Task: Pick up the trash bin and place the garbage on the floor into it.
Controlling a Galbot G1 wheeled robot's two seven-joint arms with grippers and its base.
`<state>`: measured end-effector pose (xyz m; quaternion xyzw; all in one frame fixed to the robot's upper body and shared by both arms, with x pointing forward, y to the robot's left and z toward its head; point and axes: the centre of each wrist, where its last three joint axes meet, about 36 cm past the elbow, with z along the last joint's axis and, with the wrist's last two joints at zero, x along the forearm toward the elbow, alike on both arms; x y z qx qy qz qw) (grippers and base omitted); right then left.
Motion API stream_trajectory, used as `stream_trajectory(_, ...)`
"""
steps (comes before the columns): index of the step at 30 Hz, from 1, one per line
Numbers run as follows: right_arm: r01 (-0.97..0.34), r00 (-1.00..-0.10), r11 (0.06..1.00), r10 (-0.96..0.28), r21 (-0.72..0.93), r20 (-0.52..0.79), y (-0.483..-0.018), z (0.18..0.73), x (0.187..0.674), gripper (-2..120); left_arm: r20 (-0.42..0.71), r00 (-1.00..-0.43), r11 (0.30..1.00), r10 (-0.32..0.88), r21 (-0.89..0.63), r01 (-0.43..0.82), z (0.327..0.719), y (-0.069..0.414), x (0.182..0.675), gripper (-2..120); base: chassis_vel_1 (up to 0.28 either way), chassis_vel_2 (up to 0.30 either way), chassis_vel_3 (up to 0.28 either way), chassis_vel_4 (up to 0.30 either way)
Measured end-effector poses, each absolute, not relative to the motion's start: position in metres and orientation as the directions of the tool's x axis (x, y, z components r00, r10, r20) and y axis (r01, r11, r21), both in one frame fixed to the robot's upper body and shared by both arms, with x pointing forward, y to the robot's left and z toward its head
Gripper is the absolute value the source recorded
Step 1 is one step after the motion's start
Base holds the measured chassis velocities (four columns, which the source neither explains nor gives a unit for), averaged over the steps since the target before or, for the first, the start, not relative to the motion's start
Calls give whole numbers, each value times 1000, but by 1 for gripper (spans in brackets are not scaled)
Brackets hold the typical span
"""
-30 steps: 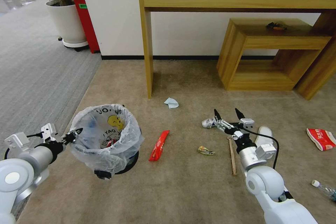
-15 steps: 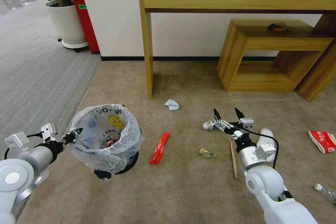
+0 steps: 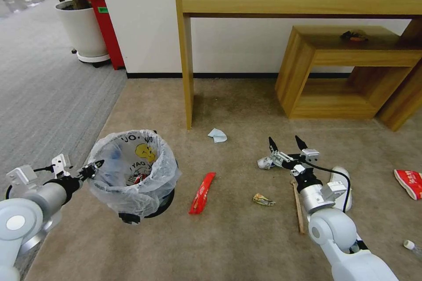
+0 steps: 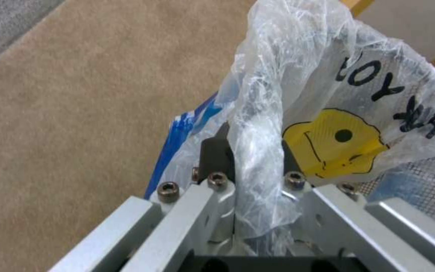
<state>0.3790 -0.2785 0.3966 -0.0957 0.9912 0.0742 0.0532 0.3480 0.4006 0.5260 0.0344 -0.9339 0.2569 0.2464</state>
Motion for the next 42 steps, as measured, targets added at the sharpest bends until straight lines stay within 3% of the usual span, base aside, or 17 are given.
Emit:
stream_trajectory(29,-194,-976,971,-178,139,-123,-278,398,379,100,482,-874,865,62,-463,-194,524,402,349,3,44,147,-37,-146)
stream_trajectory(42,-190,-977,971,-173,143,-123,-277,397,379,100,479,-876,866,63,-462,-190,526,401,347,3,-42,78,37,-67)
